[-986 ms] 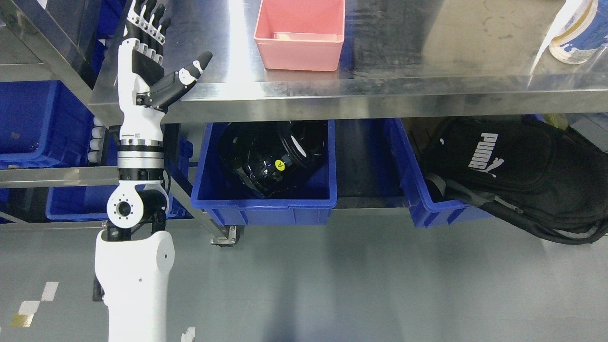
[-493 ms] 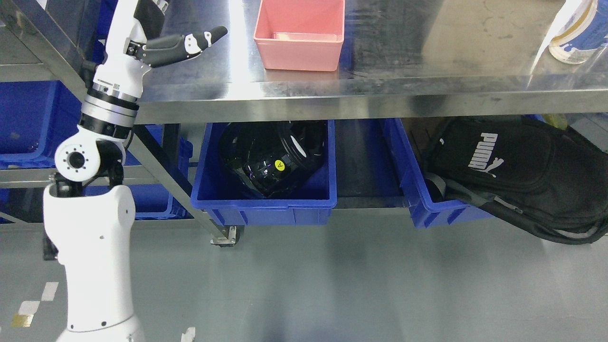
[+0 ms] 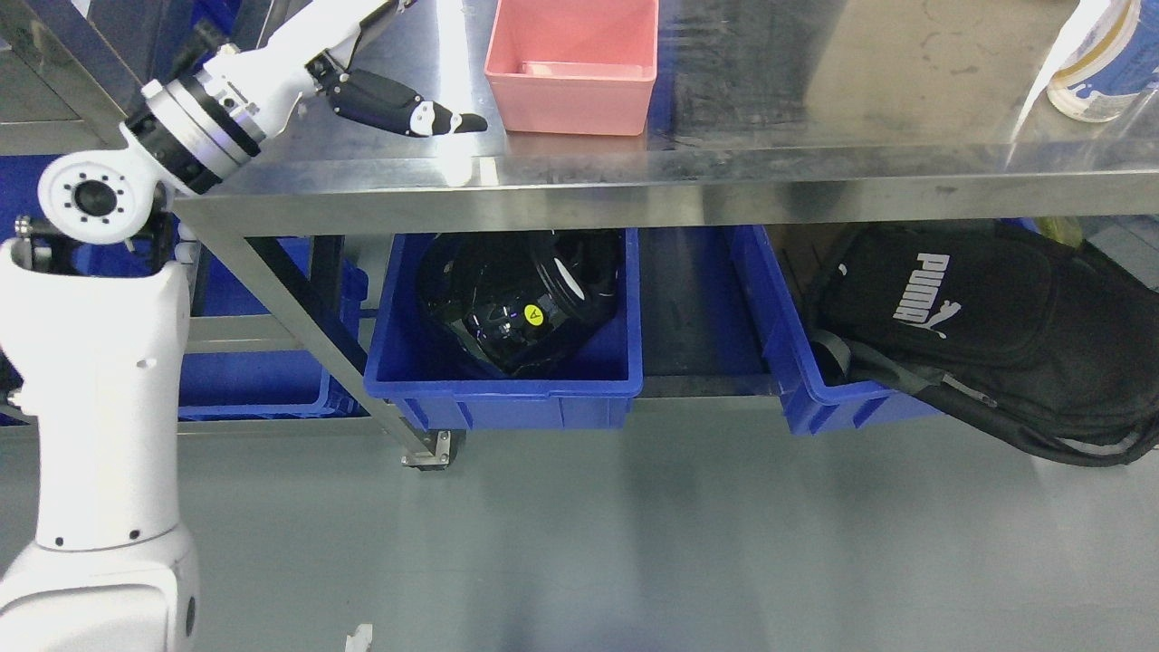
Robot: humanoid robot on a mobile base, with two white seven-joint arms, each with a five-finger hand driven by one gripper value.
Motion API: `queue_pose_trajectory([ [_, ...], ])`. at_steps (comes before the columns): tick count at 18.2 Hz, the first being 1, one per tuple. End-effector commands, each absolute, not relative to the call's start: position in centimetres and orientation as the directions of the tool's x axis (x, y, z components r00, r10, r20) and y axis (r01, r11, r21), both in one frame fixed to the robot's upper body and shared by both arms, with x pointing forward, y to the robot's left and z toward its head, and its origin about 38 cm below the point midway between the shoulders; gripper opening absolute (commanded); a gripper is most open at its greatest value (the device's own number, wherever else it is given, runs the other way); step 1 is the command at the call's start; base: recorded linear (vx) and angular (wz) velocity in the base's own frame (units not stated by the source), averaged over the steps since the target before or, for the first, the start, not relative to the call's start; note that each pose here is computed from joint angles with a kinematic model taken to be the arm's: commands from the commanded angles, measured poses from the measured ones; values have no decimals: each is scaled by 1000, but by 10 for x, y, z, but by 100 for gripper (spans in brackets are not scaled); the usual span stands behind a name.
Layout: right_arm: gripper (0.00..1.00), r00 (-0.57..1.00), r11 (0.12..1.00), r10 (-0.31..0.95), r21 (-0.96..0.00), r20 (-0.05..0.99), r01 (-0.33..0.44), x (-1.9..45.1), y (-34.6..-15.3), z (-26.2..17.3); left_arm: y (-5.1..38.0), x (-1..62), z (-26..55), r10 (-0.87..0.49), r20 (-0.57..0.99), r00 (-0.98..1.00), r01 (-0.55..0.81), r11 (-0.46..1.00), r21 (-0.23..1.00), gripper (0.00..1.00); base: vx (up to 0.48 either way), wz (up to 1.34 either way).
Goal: Place storage box into left shelf container
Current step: 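Raise the left hand toward the pink box on the shelf top, then reach the left hand into the pink box and close fingers on its rim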
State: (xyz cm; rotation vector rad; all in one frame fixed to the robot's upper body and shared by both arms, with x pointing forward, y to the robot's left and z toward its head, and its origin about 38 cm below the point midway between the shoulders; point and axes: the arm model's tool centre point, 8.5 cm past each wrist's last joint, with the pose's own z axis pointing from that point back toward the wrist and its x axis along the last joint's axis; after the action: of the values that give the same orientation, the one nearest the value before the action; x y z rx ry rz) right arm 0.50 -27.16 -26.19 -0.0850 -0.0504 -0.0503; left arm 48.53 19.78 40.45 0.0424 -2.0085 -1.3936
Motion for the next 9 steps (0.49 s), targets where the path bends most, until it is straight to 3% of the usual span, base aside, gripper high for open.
queue_pose_trajectory([
  [1, 100, 995, 992, -66, -107, 80, 74, 14, -284, -261, 169, 519, 390, -590, 414, -693, 401, 163, 902, 98, 0, 0],
  [9, 100, 995, 992, -66, -107, 78, 74, 13, -284, -261, 82, 535, 397, -557, 466, -687, 505, 94, 858, 96, 0, 0],
])
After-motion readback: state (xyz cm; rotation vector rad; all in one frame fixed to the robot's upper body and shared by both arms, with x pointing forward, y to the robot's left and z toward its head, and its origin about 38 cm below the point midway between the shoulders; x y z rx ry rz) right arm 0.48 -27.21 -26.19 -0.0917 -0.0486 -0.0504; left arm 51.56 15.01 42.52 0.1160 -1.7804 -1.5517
